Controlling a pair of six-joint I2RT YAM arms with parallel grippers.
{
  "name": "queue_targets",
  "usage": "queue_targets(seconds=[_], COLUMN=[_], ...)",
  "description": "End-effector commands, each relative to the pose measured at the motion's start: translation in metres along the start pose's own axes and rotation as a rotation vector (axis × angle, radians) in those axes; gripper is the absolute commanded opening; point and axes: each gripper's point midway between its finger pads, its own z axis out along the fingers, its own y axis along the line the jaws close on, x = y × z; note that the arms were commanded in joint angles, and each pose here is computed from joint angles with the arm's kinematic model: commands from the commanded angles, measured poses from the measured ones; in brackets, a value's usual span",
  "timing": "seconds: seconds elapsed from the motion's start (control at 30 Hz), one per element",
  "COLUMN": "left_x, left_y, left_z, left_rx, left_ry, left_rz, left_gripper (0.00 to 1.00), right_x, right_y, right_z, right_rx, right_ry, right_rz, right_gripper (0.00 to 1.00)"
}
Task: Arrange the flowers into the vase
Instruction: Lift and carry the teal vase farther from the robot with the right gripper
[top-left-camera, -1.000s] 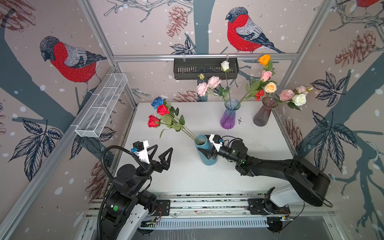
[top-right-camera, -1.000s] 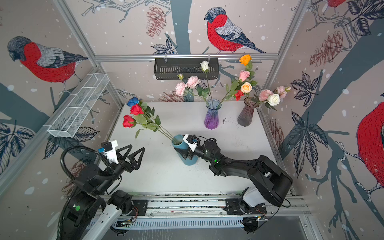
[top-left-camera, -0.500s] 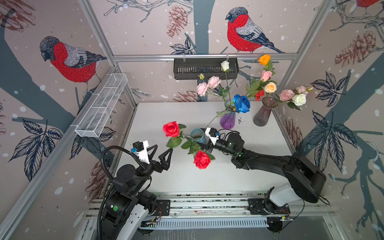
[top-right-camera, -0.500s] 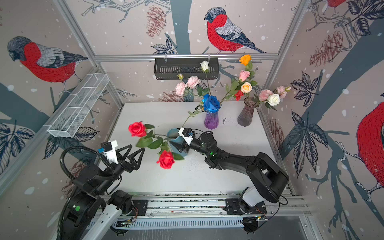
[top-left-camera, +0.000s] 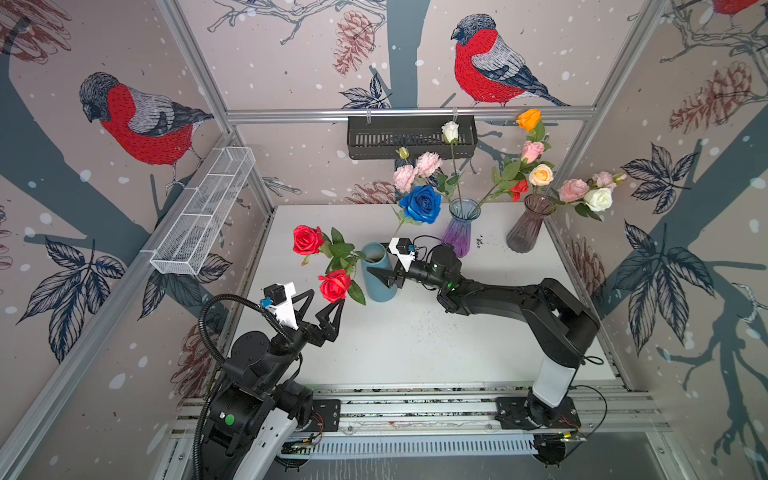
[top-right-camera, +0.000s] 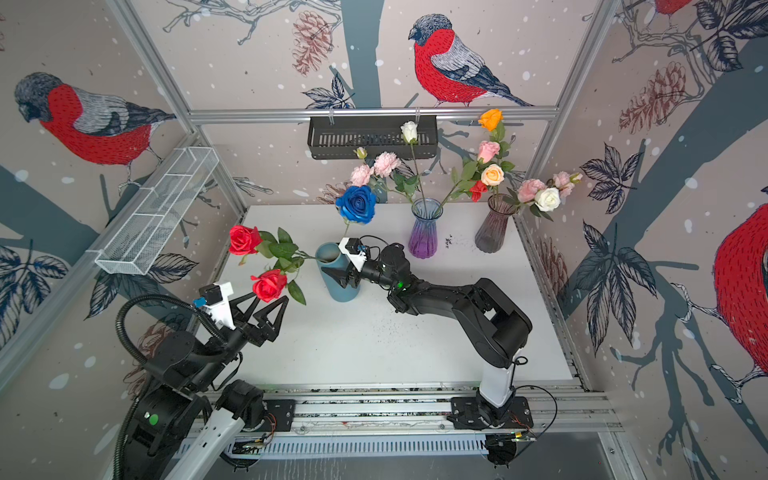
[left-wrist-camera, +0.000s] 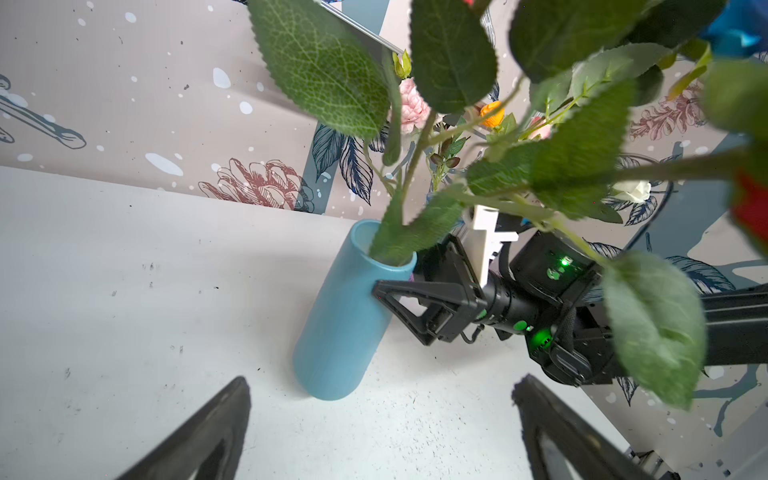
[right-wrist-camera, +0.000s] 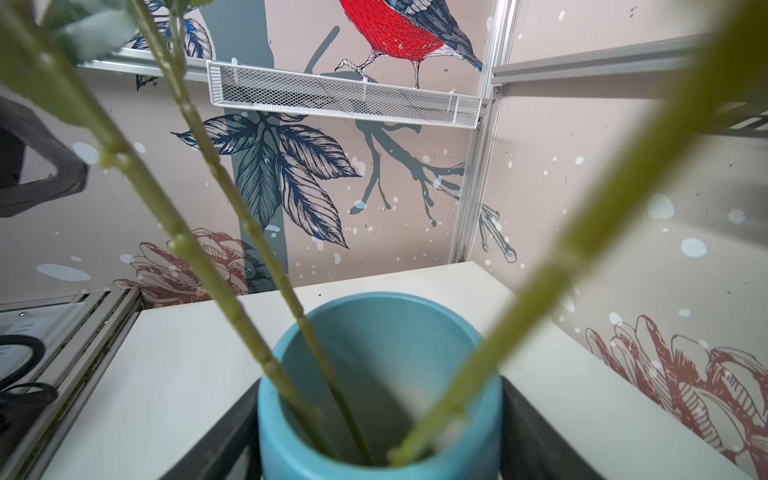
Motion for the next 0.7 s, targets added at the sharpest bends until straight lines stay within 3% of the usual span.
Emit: queue_targets(seconds=[0.0,0.67], left_x=[-0.008,-0.008], left_y=[-0.001,0.002], left_z=[-0.002,-0.004], left_rx=[0.000,-0.017], left_ry=[-0.036,-0.039], left_rz=[0.012,0.021], left_gripper=[0.99,0.99], right_x=[-0.042,0.000], right_y=[-0.007,-0.088], right_z=[0.009,0.098], right_rx=[-0.024,-0.001], right_ry=[-0.164,-0.077], right_rz=[-0.050,0.046], right_gripper=[0.54,0.53])
